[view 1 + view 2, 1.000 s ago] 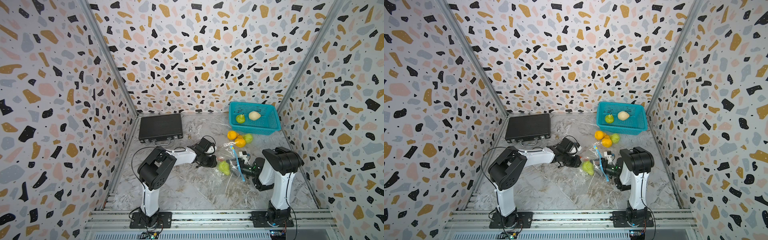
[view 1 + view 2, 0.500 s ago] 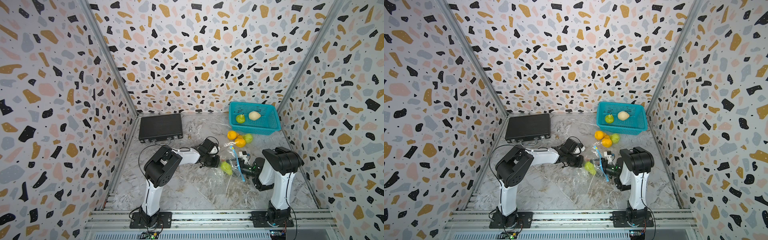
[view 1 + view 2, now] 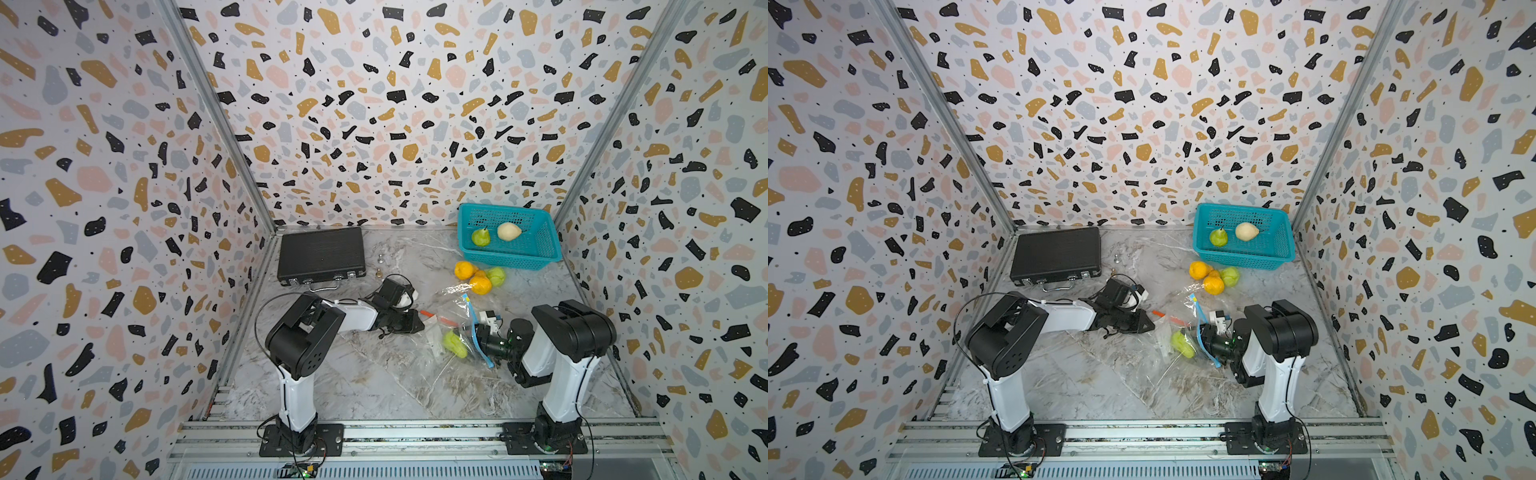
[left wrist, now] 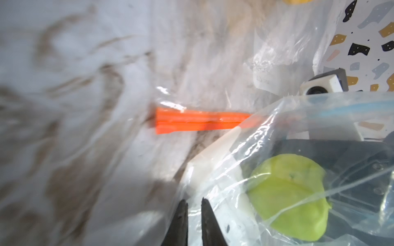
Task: Open the zip-top bag and take out the pear
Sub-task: Pick up the pear from the zipper food storage bag, then place the pear in the basket.
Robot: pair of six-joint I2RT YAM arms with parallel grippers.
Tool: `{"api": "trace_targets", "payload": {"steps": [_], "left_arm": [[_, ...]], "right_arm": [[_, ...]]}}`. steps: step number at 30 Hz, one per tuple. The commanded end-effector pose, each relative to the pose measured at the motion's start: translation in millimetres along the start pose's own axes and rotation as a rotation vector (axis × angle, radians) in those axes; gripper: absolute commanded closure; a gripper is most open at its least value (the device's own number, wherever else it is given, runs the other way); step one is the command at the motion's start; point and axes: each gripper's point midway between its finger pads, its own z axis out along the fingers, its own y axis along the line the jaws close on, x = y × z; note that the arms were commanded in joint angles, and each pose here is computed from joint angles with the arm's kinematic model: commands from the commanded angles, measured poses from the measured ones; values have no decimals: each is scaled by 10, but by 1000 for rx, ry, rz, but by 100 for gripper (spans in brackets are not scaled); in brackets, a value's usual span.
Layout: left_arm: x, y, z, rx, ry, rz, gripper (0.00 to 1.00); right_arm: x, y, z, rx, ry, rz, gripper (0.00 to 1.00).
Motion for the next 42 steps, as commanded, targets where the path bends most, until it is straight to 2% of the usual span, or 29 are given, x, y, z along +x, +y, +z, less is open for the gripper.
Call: {"api": "trace_targets", "payload": {"steps": [1,4,9,15,19,23,26,29,33,36,39,42], "left_arm": [[444,629,-81,-191,82,-76,84],[501,771,-168,-222,73,-88,84],[476,888,-285,-234,36,-107,84],[475,1052,-466,-278,12,-117,85],[455,1146,-651,-307,-18,-127,85],[346,1111,-785,-284,-64,-158,85],[122,753,-1088,-224,-175,-126,84],[-44,278,-1523,-179,-291,-52,82],[-88,-270,-1830,-89,-336,27,81],[-44,-630,-1833,-42,-334,100,80],[66,-938,-1677,25,-311,149,79],[189,-1285,-1471,148,-280,186,76]], "right_arm": [[224,-387,-118,236,46,125,51],[262,-251,-341,429,65,-2,44],[316,53,-624,561,80,-100,41],[240,227,-771,622,45,-165,41],[73,501,-866,637,-8,-231,42],[-137,899,-859,587,-46,-277,42],[-181,1030,-811,567,-18,-291,43],[-329,1114,-923,555,-68,-292,43],[-597,1256,-1146,640,-151,-347,43],[-849,1468,-1197,658,-213,-388,43],[-1236,1701,-1236,687,-297,-441,43],[-1806,1887,-1320,750,-417,-496,41]]}}
